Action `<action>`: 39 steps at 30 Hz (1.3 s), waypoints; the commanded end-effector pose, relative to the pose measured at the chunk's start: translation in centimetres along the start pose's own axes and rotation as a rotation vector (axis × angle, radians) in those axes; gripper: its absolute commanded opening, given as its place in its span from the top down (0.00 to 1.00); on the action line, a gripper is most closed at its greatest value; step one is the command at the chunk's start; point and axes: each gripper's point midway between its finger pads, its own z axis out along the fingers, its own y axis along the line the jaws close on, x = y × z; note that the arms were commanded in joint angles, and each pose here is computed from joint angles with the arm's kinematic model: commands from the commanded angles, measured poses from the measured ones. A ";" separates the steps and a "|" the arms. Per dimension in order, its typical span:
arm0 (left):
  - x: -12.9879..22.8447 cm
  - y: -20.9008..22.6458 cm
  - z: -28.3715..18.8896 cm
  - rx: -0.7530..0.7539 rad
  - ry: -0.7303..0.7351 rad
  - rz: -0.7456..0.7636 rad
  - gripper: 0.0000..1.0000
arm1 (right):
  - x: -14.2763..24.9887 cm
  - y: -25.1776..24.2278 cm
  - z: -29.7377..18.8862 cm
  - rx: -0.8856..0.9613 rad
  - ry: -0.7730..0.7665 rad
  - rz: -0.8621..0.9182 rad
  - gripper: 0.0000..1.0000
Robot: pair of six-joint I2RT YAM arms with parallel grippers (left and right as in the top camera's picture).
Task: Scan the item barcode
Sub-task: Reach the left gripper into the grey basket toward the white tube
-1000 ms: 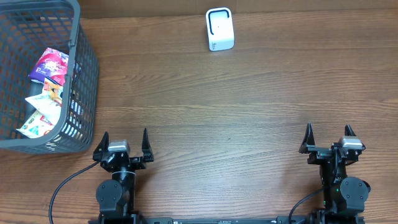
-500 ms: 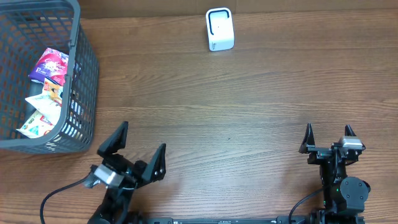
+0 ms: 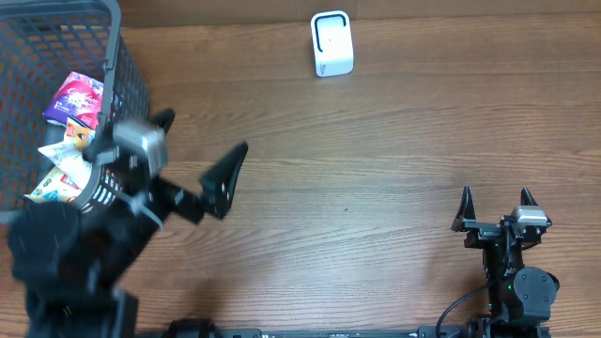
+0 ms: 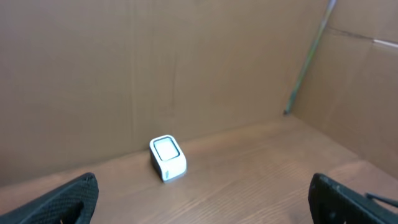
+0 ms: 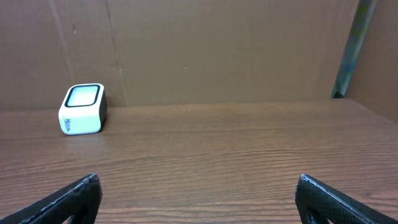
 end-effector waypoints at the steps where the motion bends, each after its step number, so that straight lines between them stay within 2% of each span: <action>1: -2.8 1.5 1.3 -0.056 0.077 -0.044 0.00 | 0.2 0.0 0.0 0.001 -0.002 -0.004 0.00; 3: -2.9 3.8 1.7 -0.175 0.186 -0.096 0.00 | 0.2 0.0 0.0 0.001 -0.002 -0.004 0.00; 7: -2.5 7.1 2.6 -0.310 0.387 -0.093 0.00 | 0.2 0.0 0.0 0.001 -0.002 -0.004 0.00; 9: -2.9 8.8 2.9 -0.378 0.423 -0.095 0.00 | 0.2 0.0 0.0 0.001 -0.002 -0.004 0.00; 14: -5.0 14.6 3.4 -0.559 0.346 -0.204 0.00 | 0.2 0.0 0.0 0.001 -0.002 -0.004 0.00; 20: -6.2 23.3 -0.2 -0.800 0.195 -0.392 0.00 | 0.2 0.0 0.0 0.001 -0.002 -0.004 0.00; 27: -3.0 28.3 -1.2 -0.912 0.266 -0.471 0.00 | 0.2 0.0 0.0 0.001 -0.002 -0.004 0.00; 30: -0.6 32.4 -3.3 -1.154 0.299 -0.507 0.00 | 0.2 0.0 0.0 0.001 -0.002 -0.004 0.00; 32: 1.4 34.2 -4.0 -1.254 0.346 -0.536 0.00 | 0.2 0.0 0.0 0.001 -0.002 -0.004 0.00; 39: 8.9 37.9 -4.1 -1.332 0.536 -0.692 0.00 | 0.2 0.0 0.0 0.001 -0.002 -0.004 0.00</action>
